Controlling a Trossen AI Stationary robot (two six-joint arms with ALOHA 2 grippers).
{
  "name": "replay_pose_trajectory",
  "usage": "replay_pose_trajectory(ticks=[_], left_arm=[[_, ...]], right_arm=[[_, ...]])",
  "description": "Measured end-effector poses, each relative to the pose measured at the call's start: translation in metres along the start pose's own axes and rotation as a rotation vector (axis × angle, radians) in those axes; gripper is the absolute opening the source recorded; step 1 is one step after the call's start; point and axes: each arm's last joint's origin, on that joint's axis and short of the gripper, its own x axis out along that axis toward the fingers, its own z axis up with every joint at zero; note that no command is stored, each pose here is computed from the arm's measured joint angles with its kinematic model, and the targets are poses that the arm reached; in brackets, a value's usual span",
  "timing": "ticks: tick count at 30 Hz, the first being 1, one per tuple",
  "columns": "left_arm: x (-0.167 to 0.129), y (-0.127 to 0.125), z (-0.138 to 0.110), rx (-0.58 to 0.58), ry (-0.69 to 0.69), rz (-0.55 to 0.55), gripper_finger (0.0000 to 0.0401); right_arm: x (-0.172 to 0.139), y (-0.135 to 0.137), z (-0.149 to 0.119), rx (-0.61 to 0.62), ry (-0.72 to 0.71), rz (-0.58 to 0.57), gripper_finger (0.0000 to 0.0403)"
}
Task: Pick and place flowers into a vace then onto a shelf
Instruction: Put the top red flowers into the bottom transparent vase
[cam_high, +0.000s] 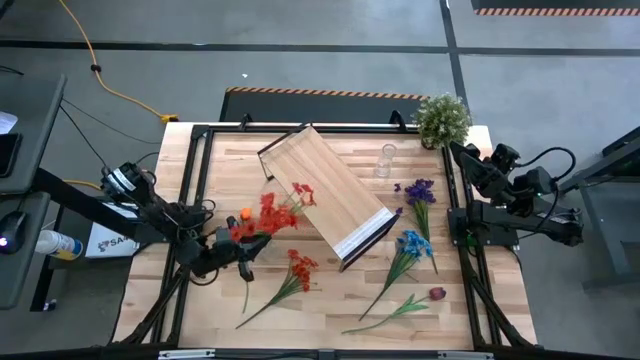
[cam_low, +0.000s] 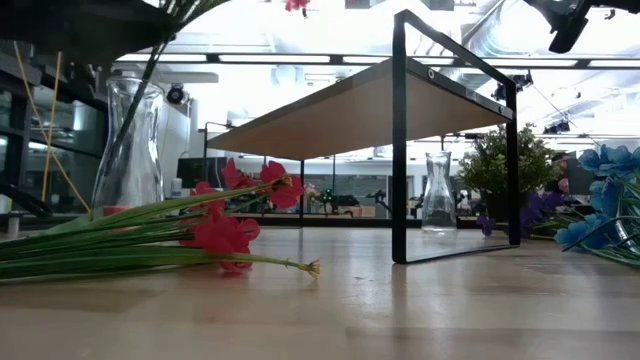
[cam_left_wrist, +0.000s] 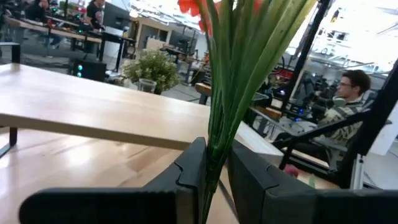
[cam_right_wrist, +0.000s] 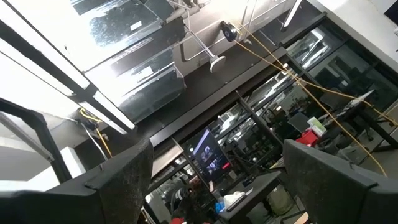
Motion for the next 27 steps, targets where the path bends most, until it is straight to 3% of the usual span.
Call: replay_pose_trajectory(ticks=[27], left_arm=[[-0.0087, -0.0024, -0.0025, 0.018, 0.019, 0.005, 0.0099]], right_arm=[[0.0, 0.0007, -0.0003, 0.0, 0.015, 0.021, 0.0344]])
